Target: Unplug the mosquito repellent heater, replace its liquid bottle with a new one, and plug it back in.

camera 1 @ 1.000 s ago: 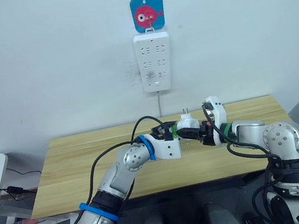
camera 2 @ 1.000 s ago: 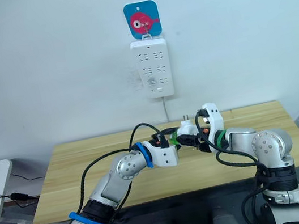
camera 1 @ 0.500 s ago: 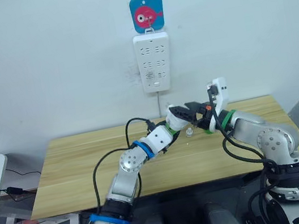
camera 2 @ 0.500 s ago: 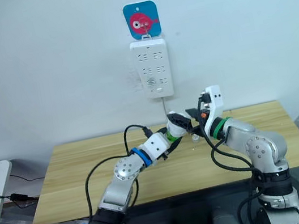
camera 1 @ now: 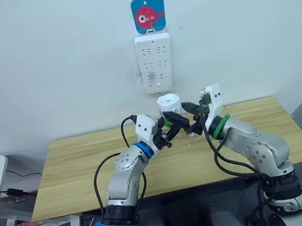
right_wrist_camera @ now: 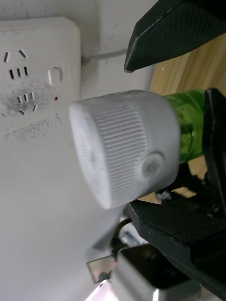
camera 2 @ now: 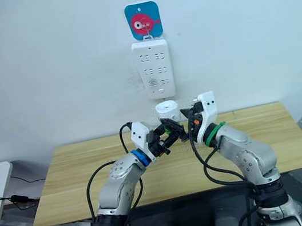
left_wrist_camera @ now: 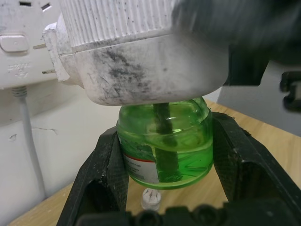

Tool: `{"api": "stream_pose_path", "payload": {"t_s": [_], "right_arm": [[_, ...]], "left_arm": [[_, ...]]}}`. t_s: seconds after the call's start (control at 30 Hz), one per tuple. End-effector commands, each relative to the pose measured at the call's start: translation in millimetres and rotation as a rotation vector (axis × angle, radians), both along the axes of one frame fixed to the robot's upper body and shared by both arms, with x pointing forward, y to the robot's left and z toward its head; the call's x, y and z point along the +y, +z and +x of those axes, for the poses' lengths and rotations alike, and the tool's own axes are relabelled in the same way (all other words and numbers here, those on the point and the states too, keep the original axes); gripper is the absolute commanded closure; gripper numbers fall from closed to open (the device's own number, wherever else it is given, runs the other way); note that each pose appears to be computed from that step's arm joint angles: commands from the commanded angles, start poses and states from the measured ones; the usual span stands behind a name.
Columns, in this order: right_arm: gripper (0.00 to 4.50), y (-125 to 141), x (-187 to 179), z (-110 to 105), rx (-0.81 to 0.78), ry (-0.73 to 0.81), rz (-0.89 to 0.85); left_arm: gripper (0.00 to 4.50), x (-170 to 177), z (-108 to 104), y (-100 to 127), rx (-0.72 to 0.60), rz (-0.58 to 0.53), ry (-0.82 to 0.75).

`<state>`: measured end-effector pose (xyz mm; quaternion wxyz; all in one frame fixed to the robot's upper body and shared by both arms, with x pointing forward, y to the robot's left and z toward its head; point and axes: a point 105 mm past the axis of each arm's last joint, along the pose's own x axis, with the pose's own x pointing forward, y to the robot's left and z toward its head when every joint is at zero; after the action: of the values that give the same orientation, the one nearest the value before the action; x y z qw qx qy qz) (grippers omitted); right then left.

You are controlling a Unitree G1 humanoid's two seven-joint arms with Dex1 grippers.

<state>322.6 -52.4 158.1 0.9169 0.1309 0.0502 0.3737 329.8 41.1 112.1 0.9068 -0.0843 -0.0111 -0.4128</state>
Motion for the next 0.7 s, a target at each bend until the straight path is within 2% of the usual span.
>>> {"api": "stream_pose_path", "payload": {"t_s": [0.03, 0.5, 0.6, 0.67, 0.7], "right_arm": [[0.0, 9, 4, 0, -0.06, 0.0, -0.001], [0.0, 6, 7, 10, -0.077, -0.07, -0.023], [0.62, 2, 8, 9, -0.065, -0.061, -0.043], [1.31, 2, 8, 8, -0.064, -0.054, -0.038], [1.42, 2, 8, 8, -0.065, -0.053, -0.036]], "left_arm": [[2.28, -4, -3, 12, -0.037, -0.006, -0.009], [2.28, -10, -4, 6, -0.053, 0.077, 0.023], [2.28, -13, -5, 8, -0.068, 0.078, 0.015], [2.28, -15, -6, 8, -0.072, 0.083, 0.006], [2.28, -15, -7, 8, -0.071, 0.085, 0.005]]}}
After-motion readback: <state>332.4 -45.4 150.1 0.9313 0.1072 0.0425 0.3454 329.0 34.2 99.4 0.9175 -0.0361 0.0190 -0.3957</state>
